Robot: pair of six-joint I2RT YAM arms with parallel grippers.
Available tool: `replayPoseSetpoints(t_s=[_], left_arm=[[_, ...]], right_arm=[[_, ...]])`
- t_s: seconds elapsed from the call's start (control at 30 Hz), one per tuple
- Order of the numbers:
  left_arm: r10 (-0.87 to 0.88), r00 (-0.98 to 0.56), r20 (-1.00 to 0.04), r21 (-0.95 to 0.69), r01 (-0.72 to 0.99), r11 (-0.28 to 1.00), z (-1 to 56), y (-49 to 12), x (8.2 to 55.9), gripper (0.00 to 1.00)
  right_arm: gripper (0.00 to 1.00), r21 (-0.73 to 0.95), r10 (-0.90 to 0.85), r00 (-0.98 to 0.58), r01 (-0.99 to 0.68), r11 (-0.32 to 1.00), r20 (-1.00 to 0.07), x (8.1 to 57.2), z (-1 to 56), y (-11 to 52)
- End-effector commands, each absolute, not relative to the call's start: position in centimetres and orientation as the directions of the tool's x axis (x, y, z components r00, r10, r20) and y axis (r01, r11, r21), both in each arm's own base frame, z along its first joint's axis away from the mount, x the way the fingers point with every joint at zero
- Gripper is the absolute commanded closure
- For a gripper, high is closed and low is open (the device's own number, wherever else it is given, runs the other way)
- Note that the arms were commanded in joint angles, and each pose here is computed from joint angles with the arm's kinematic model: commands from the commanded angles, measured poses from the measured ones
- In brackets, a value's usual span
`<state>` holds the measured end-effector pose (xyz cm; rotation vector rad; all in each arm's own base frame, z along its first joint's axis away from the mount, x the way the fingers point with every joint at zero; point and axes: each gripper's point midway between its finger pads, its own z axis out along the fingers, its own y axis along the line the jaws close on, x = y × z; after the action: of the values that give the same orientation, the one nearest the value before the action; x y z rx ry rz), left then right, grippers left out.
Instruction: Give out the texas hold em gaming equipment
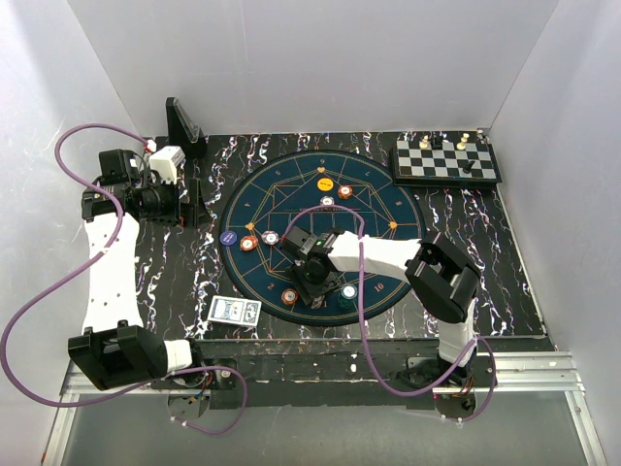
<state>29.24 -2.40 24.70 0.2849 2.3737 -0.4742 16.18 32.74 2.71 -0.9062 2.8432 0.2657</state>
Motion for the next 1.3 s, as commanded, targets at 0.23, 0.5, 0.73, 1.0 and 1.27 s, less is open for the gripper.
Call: replayPoseSetpoints(t_s=[0.23, 0.5, 0.73, 1.0, 1.27], left_arm=[[0.075, -0.711, -0.699, -0.242, 0.334, 0.911, 25.7, -2.3, 29.2, 0.00], [0.074, -0.710, -0.700, -0.249, 0.339, 0.907, 25.7, -2.5, 29.1, 0.00], [0.078, -0.706, -0.704, -0.245, 0.345, 0.906, 25.8, -2.6, 29.1, 0.00], [0.083, -0.710, -0.699, -0.248, 0.350, 0.904, 25.6, -2.6, 29.0, 0.00], [0.095, -0.708, -0.700, -0.236, 0.354, 0.905, 25.6, -2.5, 28.8, 0.00]], right_arm=[[0.49, 0.130, -0.546, -0.805, -0.582, 0.803, -0.231, 16.5, 3.9, 33.3], [0.57, 0.138, -0.536, -0.792, -0.590, 0.796, -0.293, 17.3, 7.4, 33.8], [0.63, 0.121, -0.516, -0.786, -0.580, 0.805, -0.341, 18.7, 9.9, 33.4], [0.65, 0.104, -0.277, -0.868, -0.346, 0.932, -0.412, 27.9, 12.1, 27.1], [0.67, 0.064, -0.021, -0.918, -0.050, 0.997, -0.397, 34.8, 9.8, 18.1]])
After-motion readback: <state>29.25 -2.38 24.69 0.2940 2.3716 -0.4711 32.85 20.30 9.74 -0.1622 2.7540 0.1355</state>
